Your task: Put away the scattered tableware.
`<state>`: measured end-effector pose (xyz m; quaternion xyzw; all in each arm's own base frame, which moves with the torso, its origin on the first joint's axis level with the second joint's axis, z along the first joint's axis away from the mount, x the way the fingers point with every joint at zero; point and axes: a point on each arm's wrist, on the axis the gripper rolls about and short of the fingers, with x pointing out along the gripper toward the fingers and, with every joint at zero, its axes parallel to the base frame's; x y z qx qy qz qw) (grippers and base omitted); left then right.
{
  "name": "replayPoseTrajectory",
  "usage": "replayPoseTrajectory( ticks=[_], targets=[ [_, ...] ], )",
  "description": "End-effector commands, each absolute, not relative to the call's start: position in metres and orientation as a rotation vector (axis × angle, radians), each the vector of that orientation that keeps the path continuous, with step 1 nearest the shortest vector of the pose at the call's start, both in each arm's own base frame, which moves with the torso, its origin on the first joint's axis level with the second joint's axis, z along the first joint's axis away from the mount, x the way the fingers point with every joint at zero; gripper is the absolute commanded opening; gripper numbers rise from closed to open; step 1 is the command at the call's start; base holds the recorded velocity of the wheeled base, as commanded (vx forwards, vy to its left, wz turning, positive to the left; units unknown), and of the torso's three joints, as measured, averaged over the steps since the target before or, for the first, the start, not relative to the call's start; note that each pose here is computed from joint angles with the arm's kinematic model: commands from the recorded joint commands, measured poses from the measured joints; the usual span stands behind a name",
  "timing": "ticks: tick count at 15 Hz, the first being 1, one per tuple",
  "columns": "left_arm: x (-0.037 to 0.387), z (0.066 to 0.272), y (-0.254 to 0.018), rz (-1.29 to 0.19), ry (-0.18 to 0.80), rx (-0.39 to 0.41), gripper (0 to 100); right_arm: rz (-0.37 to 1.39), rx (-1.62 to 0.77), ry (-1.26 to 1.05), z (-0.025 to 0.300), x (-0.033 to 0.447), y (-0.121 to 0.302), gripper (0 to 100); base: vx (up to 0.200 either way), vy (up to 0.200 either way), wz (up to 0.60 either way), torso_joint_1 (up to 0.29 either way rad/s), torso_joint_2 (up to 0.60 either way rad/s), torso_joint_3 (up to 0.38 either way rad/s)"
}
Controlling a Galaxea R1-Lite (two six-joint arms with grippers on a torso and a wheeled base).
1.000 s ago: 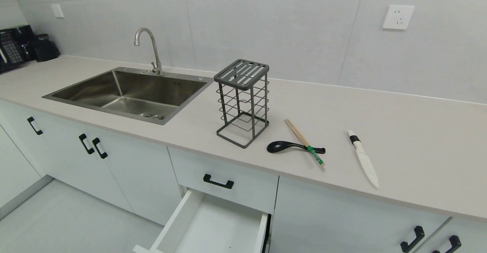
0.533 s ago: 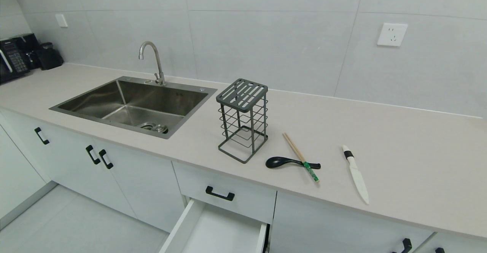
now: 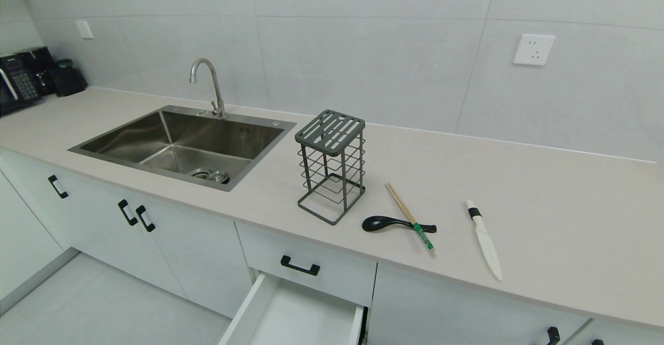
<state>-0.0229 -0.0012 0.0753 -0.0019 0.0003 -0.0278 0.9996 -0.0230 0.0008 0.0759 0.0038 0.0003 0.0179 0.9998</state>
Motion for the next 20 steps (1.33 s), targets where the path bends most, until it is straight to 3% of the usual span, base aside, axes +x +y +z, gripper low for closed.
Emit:
replayPoseTrajectory(
  ticks=[1,2,5,6,8,9,13,20],
  targets=[
    [-0.023,0.075,-0.001,-0.055,0.002,-0.005,100,0.037,0.009,0.003,0.076,-0.023,0.001,0,0.000,0.000,0.00,0.000,0.00,0.000],
    [-0.023,0.075,-0.001,-0.055,0.002,-0.005,100,0.038,0.009,0.003,0.076,-0.023,0.001,100,0.000,0.000,0.00,0.000,0.00,0.000],
    [-0.023,0.075,-0.001,-0.054,0.002,-0.005,100,0.037,0.020,-0.004,0.076,-0.023,0.001,100,0.000,0.000,0.00,0.000,0.00,0.000],
    [-0.023,0.075,-0.001,-0.054,0.002,-0.005,100,0.040,0.031,-0.076,0.089,-0.025,0.001,100,0.000,0.000,0.00,0.000,0.00,0.000],
    [-0.023,0.075,-0.001,-0.054,0.002,-0.005,100,0.048,-0.012,-0.268,0.143,-0.041,0.002,100,0.000,0.000,0.00,0.000,0.00,0.000],
    [-0.023,0.075,-0.001,-0.055,0.002,-0.005,100,0.086,-0.031,-0.252,0.149,-0.045,0.003,100,0.000,0.000,0.00,0.000,0.00,0.000],
    [-0.023,0.075,-0.001,-0.054,0.002,-0.005,100,0.168,-0.026,-0.069,0.159,-0.033,0.004,100,0.000,0.000,0.00,0.000,0.00,0.000],
    [-0.023,0.075,-0.001,-0.054,0.002,-0.005,100,0.337,-0.044,0.363,0.162,0.040,0.009,100,0.000,0.000,0.00,0.000,0.00,0.000]
  ],
)
